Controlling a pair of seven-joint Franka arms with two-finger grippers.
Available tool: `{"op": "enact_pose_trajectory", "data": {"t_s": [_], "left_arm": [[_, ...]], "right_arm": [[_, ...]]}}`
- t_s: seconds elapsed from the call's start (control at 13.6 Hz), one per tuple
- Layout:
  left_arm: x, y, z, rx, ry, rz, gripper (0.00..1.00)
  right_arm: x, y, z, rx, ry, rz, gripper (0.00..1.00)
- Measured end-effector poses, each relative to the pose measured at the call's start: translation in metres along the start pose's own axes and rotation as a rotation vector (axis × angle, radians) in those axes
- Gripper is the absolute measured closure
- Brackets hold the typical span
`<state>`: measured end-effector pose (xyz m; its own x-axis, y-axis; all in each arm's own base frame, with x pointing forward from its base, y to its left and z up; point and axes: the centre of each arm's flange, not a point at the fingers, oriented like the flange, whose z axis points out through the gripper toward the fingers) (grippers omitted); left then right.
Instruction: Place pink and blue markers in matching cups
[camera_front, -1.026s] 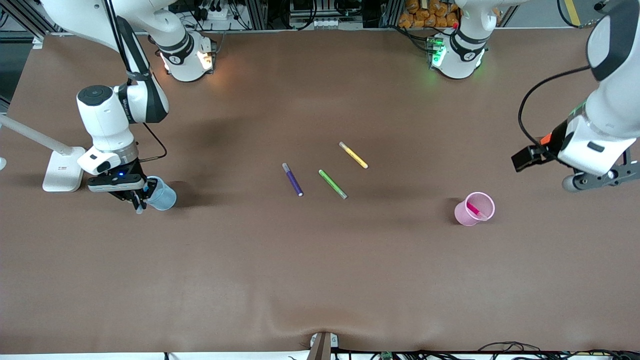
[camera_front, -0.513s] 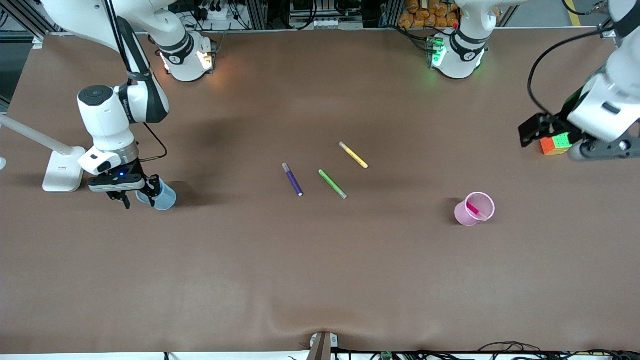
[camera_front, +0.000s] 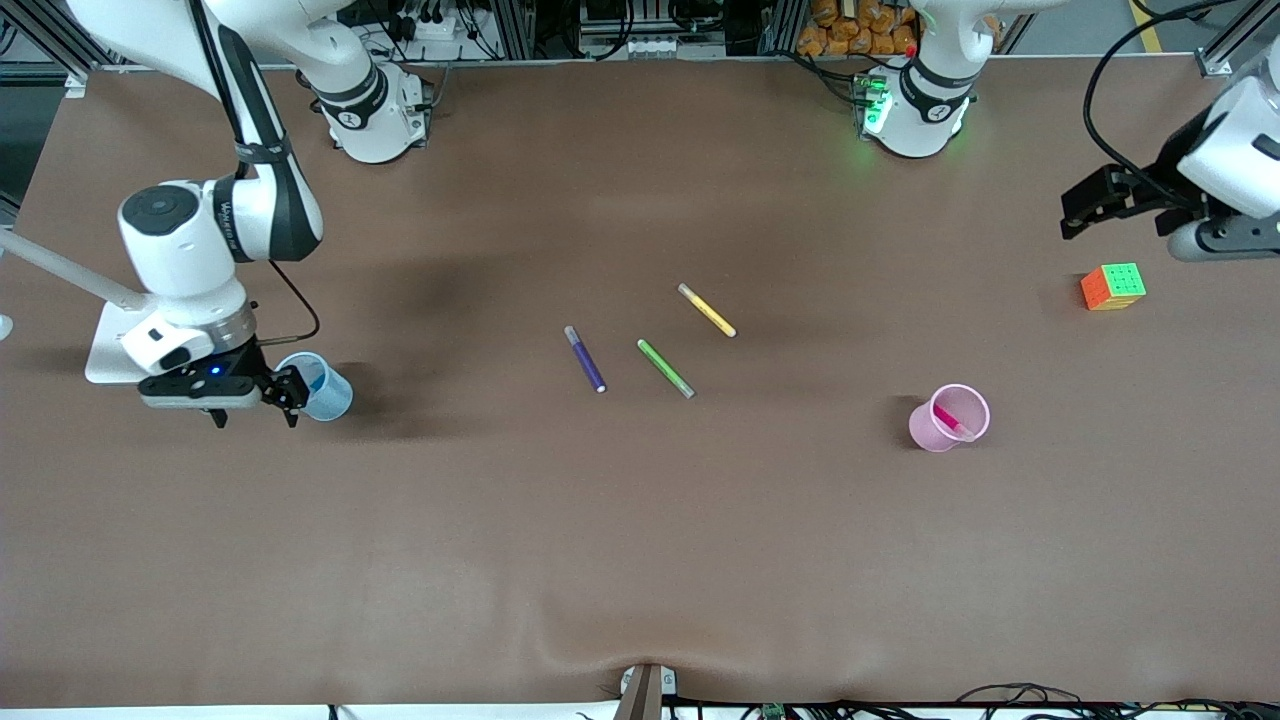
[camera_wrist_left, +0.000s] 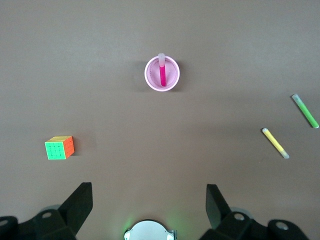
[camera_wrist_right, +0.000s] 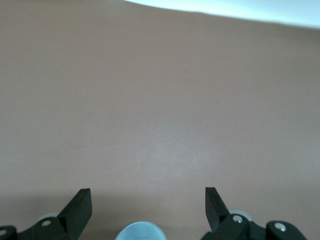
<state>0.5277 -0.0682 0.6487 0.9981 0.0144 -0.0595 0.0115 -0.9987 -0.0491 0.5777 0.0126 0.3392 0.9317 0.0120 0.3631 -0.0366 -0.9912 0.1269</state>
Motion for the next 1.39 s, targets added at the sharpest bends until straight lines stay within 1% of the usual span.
{"op": "enact_pose_trajectory", "data": {"t_s": [0.15, 0.22, 0.29, 0.37, 0.59, 0.66, 0.81, 0.95, 1.1, 1.25, 1.39], "left_arm": [[-0.007, -0.001, 0.001, 0.004, -0.003, -0.003, 0.0], [-0.01, -0.004, 0.001, 0.004, -0.006, -0.007, 0.0], [-0.012, -0.006, 0.001, 0.003, -0.005, -0.011, 0.0], [-0.014, -0.008, 0.0, 0.002, -0.004, -0.015, 0.0], [-0.015, -0.008, -0.001, 0.002, -0.003, -0.016, 0.0], [-0.015, -0.008, 0.0, 0.002, -0.004, -0.016, 0.0], [-0.015, -0.008, 0.0, 0.001, -0.004, -0.015, 0.0], [-0.015, -0.008, 0.0, 0.001, -0.004, -0.015, 0.0], [-0.015, -0.008, 0.0, 0.001, -0.005, -0.015, 0.0], [-0.015, -0.008, 0.0, 0.001, -0.005, -0.015, 0.0], [-0.015, -0.008, 0.0, 0.001, -0.005, -0.016, 0.0]], "right_arm": [[0.027, -0.007, -0.024, 0.056, -0.121, 0.1, 0.0], [0.042, -0.008, -0.04, 0.074, -0.164, 0.12, 0.0], [0.054, -0.009, -0.054, 0.084, -0.185, 0.127, 0.0], [0.06, -0.009, -0.063, 0.088, -0.194, 0.129, 0.0], [0.062, -0.008, -0.065, 0.088, -0.204, 0.132, 0.0], [0.063, -0.007, -0.067, 0.087, -0.219, 0.132, 0.0], [0.075, -0.006, -0.086, 0.086, -0.276, 0.13, 0.0], [0.095, -0.003, -0.111, 0.105, -0.322, 0.152, 0.0], [0.112, -0.003, -0.125, 0.11, -0.322, 0.159, 0.0], [0.12, -0.007, -0.13, 0.116, -0.315, 0.146, 0.0], [0.127, -0.01, -0.137, 0.154, -0.331, 0.124, 0.0]]}}
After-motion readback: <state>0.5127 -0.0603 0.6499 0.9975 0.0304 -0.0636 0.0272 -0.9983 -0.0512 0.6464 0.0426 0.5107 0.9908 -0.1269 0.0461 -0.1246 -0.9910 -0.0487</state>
